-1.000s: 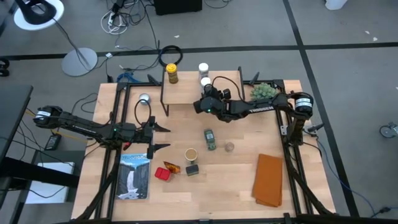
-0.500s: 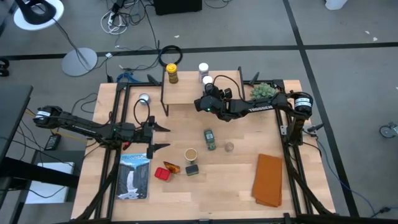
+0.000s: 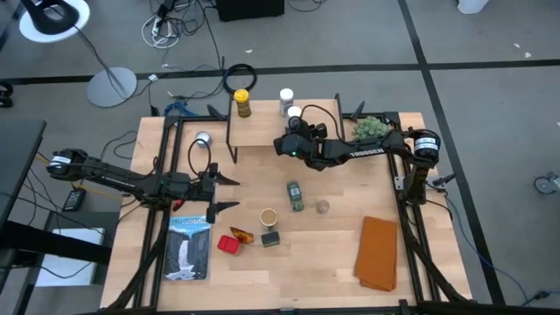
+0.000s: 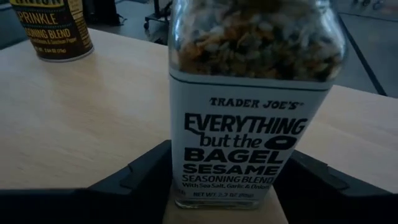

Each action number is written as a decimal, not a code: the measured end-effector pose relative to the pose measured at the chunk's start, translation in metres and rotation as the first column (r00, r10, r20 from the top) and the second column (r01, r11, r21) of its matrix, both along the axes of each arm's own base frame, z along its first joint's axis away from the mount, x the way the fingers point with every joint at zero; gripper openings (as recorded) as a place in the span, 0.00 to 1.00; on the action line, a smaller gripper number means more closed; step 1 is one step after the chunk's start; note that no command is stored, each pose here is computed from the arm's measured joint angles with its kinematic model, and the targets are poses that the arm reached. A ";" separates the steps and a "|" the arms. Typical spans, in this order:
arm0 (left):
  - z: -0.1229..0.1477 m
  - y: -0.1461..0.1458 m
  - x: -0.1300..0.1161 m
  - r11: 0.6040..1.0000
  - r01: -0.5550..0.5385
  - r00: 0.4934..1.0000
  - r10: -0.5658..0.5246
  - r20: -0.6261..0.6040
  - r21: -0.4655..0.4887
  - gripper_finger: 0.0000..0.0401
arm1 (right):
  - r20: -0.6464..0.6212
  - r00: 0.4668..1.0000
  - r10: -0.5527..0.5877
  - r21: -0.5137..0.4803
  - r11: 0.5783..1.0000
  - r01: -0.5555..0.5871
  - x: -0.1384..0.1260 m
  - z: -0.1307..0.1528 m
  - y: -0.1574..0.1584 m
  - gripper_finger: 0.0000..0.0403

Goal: Shelf spices
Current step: Put the white bottle seasoning on the shelf, then put the gold bottle seasoning on the shelf

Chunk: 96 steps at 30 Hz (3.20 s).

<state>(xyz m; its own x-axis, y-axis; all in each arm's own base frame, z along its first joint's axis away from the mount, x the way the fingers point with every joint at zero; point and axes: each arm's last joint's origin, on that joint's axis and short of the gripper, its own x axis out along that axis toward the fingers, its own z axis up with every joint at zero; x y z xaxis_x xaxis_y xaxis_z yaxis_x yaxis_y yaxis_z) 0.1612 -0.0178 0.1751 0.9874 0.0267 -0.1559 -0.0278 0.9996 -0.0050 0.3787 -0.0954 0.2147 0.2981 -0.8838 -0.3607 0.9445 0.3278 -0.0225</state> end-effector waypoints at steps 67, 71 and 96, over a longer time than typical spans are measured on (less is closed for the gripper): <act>0.000 0.000 0.000 1.000 0.000 1.000 0.000 0.002 0.000 0.78 | -0.068 0.925 0.373 -0.129 0.916 -0.379 0.027 0.012 0.073 0.96; 0.000 0.000 0.000 1.000 0.000 1.000 0.000 0.004 -0.001 0.78 | -0.066 0.942 0.330 -0.127 0.933 -0.336 0.026 0.012 0.055 0.97; 0.000 0.000 0.000 1.000 0.000 1.000 0.000 0.002 0.000 0.78 | -0.082 0.955 0.284 -0.131 0.947 -0.293 0.023 0.012 0.041 0.96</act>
